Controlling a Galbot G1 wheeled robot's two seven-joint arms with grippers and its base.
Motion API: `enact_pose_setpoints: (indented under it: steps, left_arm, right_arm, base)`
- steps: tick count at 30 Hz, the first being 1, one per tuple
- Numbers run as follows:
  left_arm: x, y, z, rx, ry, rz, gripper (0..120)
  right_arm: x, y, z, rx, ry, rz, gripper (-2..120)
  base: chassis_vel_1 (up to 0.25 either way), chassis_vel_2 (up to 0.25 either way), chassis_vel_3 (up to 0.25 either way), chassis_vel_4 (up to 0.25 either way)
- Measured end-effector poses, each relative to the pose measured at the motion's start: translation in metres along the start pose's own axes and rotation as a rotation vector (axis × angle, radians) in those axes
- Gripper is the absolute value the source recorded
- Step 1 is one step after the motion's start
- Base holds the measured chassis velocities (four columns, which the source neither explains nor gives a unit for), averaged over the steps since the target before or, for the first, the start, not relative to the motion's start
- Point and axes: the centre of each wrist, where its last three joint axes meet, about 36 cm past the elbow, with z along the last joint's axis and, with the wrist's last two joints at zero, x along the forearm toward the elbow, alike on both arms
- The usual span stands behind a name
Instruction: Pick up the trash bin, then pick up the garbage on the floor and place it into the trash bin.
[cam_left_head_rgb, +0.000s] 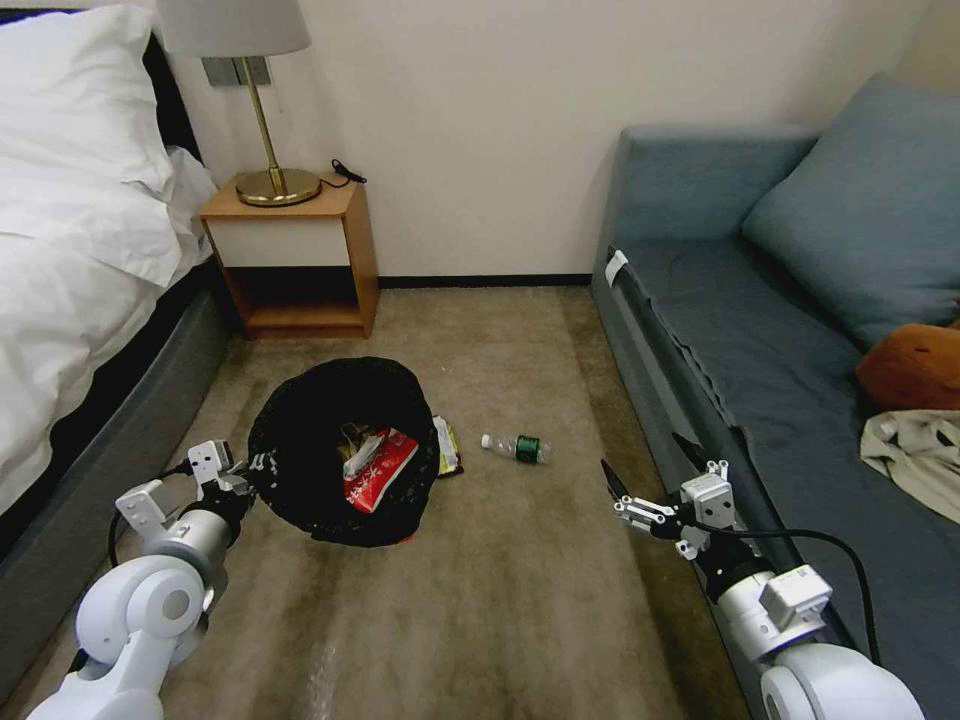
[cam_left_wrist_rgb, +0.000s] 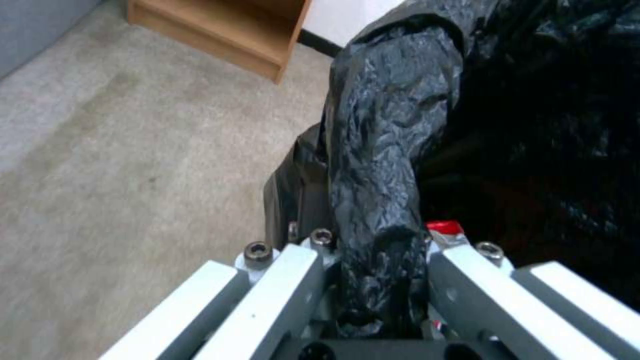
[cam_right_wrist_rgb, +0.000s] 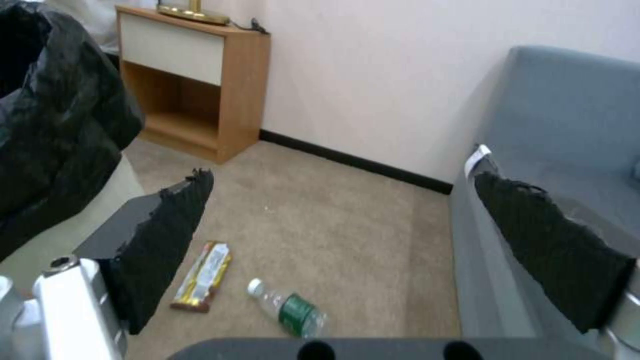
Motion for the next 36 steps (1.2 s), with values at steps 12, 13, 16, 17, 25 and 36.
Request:
enact_pose_setpoints:
  steps: [12, 13, 16, 17, 25, 36]
  left_arm:
    - [0.000, -0.001, 0.003, 0.006, 0.003, 0.000, 2]
    - [0.000, -0.001, 0.003, 0.006, 0.003, 0.000, 2]
    - [0.000, 0.000, 0.003, 0.007, 0.003, -0.001, 2]
    - [0.000, 0.000, 0.004, 0.008, 0.005, -0.002, 2]
    - [-0.001, 0.001, 0.003, 0.007, 0.002, -0.003, 2]
    - [-0.002, 0.000, 0.002, -0.003, 0.005, 0.003, 2]
  right_arm:
    - [0.001, 0.000, 0.001, 0.005, -0.006, -0.015, 100]
    - [0.001, 0.000, 0.001, 0.005, -0.006, -0.015, 100]
    - [0.000, 0.000, 0.005, 0.009, -0.024, -0.024, 100]
    - [0.000, 0.000, 0.006, 0.010, -0.033, -0.027, 100]
    - [-0.007, -0.005, 0.010, -0.001, -0.059, -0.051, 100]
    - [-0.032, -0.057, -0.008, 0.030, -0.010, -0.210, 100]
  base:
    - [-0.228, 0.229, 0.229, -0.225]
    - [-0.232, 0.240, 0.268, -0.226]
    - [-0.245, 0.243, 0.249, -0.261]
    - [-0.241, 0.258, 0.256, -0.255]
    - [-0.178, 0.181, 0.172, -0.203]
    - [0.008, -0.002, 0.004, 0.011]
